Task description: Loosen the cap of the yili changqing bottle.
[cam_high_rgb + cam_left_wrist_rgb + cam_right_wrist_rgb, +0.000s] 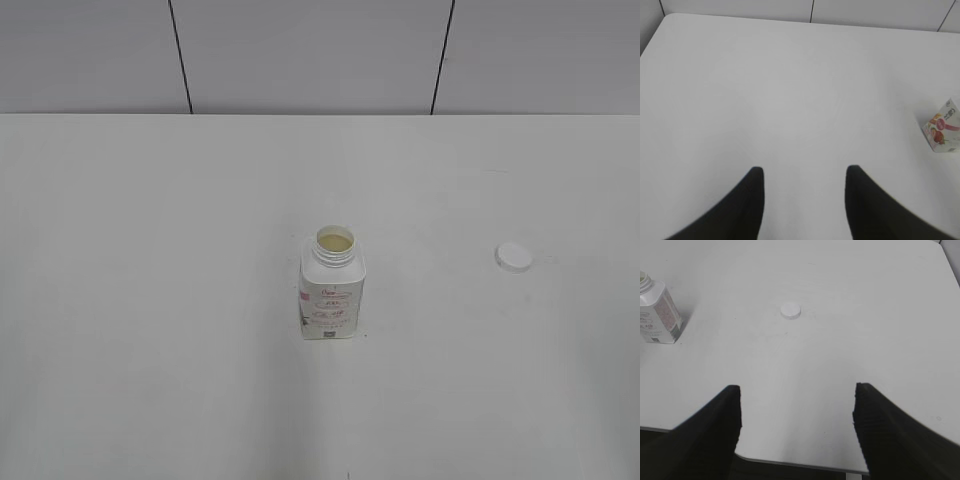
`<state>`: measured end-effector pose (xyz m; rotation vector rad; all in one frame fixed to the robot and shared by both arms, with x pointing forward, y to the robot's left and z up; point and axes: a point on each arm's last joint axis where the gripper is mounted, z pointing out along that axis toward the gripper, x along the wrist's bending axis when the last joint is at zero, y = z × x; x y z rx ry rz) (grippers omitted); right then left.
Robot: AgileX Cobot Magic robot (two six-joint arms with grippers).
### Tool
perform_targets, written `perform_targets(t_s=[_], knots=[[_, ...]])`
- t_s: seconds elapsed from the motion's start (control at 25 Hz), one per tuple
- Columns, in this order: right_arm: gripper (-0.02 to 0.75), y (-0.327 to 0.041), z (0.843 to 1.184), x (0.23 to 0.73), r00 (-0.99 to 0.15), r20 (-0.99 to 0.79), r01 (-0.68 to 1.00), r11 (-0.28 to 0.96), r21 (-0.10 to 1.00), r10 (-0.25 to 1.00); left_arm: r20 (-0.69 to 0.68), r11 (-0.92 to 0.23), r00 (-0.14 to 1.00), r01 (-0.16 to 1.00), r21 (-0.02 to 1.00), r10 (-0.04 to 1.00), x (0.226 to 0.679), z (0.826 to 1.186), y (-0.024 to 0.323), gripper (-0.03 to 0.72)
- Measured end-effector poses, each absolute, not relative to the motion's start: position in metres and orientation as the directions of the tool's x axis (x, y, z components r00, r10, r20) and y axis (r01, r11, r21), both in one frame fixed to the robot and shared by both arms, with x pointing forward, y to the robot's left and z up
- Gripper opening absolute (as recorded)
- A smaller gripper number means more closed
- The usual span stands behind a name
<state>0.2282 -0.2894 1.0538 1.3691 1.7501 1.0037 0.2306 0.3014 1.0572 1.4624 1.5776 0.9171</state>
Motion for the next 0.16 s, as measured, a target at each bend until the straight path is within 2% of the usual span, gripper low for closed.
perform_targets(t_s=[0.16], knots=[[0.554, -0.2894, 1.0538, 0.2282, -0.207, -0.057, 0.444, 0.146, 0.884, 0.977, -0.070, 0.077, -0.032, 0.433, 0.898, 0.997, 0.2306, 1.0572, 0.3014, 0.316]])
